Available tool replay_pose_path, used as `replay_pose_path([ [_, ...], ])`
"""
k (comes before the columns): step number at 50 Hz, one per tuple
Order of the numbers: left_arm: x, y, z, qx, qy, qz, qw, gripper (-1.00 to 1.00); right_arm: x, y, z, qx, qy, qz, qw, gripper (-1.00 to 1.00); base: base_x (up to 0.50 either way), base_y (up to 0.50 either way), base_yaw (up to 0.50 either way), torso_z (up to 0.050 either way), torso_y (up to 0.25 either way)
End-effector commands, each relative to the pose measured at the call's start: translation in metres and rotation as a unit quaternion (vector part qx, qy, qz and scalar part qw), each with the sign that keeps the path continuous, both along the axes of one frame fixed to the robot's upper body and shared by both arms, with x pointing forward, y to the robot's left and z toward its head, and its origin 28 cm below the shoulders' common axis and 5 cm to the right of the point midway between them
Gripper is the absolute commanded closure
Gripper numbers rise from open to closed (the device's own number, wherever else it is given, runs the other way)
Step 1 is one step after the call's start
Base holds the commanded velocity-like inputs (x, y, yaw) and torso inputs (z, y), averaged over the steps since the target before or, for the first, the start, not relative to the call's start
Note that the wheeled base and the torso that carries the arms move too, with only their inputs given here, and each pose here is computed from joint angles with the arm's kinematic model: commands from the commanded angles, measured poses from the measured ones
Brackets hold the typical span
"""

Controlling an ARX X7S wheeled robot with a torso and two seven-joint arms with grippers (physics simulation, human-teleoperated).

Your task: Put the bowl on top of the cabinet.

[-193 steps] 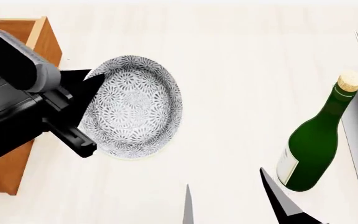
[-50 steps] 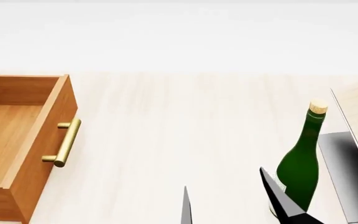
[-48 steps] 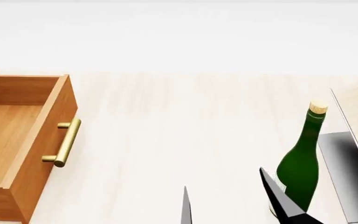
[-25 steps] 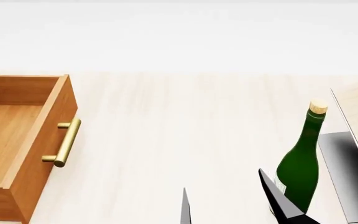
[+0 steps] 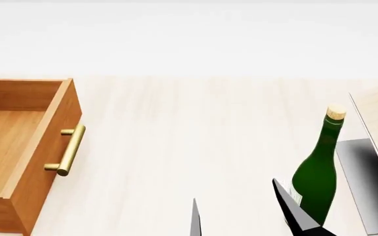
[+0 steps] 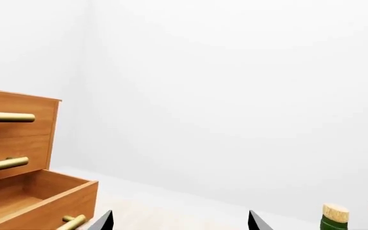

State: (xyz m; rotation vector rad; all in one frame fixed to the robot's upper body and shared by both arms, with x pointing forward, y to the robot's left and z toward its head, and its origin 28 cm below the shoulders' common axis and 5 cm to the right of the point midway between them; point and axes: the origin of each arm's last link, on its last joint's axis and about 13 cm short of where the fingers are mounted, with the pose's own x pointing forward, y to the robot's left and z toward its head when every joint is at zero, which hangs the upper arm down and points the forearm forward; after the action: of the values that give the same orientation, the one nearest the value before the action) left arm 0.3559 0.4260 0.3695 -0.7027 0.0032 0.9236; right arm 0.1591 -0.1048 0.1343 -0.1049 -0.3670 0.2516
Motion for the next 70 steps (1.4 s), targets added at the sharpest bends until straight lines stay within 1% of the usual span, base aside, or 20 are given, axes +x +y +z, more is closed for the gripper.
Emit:
replay_pose_path([
  [1,0.006,-0.002,-0.004,0.008,0.007,-0.003,1.000,1.00,0.000,0.000,-0.001,0.001,0.001,-0.001,1.000,-1.00,0.00,0.00,0.00,0.000,0.000],
  [12,0.010,-0.005,-0.011,0.023,0.019,-0.009,1.000,1.00,0.001,0.000,-0.001,0.000,0.002,0.000,1.000,-1.00,0.00,0.00,0.00,0.000,0.001],
  [13,0.011,-0.005,-0.012,0.024,0.023,-0.012,0.999,-1.00,0.001,0.000,-0.001,0.000,0.002,0.001,1.000,-1.00,0.00,0.00,0.00,0.000,0.000],
  [30,0.010,-0.005,-0.013,0.024,0.031,-0.010,0.999,-1.00,0.002,0.000,0.000,-0.001,0.002,0.001,1.000,-1.00,0.00,0.00,0.00,0.000,0.000],
  [37,0.008,-0.005,-0.005,0.024,0.026,-0.006,0.999,-1.00,0.001,0.001,0.001,-0.002,0.001,0.002,1.000,-1.00,0.00,0.00,0.00,0.000,0.000],
  [39,0.004,-0.007,0.002,0.012,0.004,-0.009,1.000,-1.00,0.001,0.001,0.001,-0.002,0.000,0.002,1.000,-1.00,0.00,0.00,0.00,0.000,0.000],
  [40,0.000,-0.010,0.005,0.003,-0.017,-0.024,1.000,-1.00,0.001,0.000,0.001,-0.001,0.000,0.001,1.000,-1.00,0.00,0.00,0.00,0.000,0.000],
  [45,-0.011,-0.015,0.004,-0.003,-0.027,-0.027,0.999,-1.00,0.000,0.000,0.001,-0.001,0.000,0.001,1.000,-1.00,0.00,0.00,0.00,0.000,0.000],
  [47,-0.021,-0.019,0.004,0.000,-0.037,-0.028,0.999,-1.00,0.000,0.000,0.000,-0.002,0.000,0.000,1.000,-1.00,0.00,0.00,0.00,0.000,0.000],
  [48,-0.021,-0.019,0.004,0.000,-0.037,-0.028,0.999,-1.00,0.000,0.000,0.000,-0.002,0.000,0.000,1.000,-1.00,0.00,0.00,0.00,0.000,0.000],
  [49,-0.026,-0.021,0.004,-0.001,-0.050,-0.034,0.998,-1.00,0.000,0.000,0.000,-0.002,0.000,-0.001,1.000,-1.00,0.00,0.00,0.00,0.000,0.000],
  [50,-0.030,-0.022,0.004,0.002,-0.046,-0.032,0.998,-1.00,0.000,0.000,0.000,-0.002,-0.001,-0.001,1.000,-1.00,0.00,0.00,0.00,0.000,0.000],
  [53,-0.037,-0.026,0.006,0.008,-0.058,-0.040,0.997,-1.00,0.000,0.001,0.000,-0.003,-0.001,0.001,1.000,-1.00,0.00,0.00,0.00,0.000,0.000],
  [55,-0.047,-0.031,0.009,0.016,-0.076,-0.056,0.995,-1.00,0.000,0.001,0.000,-0.003,0.000,0.002,1.000,-1.00,0.00,0.00,0.00,0.000,0.000],
  [56,-0.052,-0.035,0.010,0.020,-0.087,-0.072,0.993,-1.00,0.000,0.001,0.000,-0.003,-0.001,0.002,1.000,-1.00,0.00,0.00,0.00,0.000,0.000],
  [64,-0.071,-0.046,0.012,0.044,-0.104,-0.084,0.990,-1.00,0.000,0.001,0.000,-0.003,-0.001,0.002,1.000,-1.00,0.00,0.00,0.00,0.000,0.000],
  [68,-0.084,-0.056,0.011,0.063,-0.123,-0.106,0.985,-1.00,0.000,0.001,0.000,-0.002,-0.002,0.000,1.000,-1.00,0.00,0.00,0.00,0.000,0.000],
  [69,-0.084,-0.056,0.011,0.063,-0.123,-0.106,0.985,-1.00,0.000,0.001,0.000,-0.002,-0.002,0.000,1.000,-1.00,0.00,0.00,0.00,0.000,0.000],
  [70,-0.094,-0.067,0.010,0.088,-0.138,-0.125,0.979,-1.00,0.000,0.001,0.000,-0.001,-0.003,-0.001,1.000,-1.00,0.00,0.00,0.00,0.000,0.000],
])
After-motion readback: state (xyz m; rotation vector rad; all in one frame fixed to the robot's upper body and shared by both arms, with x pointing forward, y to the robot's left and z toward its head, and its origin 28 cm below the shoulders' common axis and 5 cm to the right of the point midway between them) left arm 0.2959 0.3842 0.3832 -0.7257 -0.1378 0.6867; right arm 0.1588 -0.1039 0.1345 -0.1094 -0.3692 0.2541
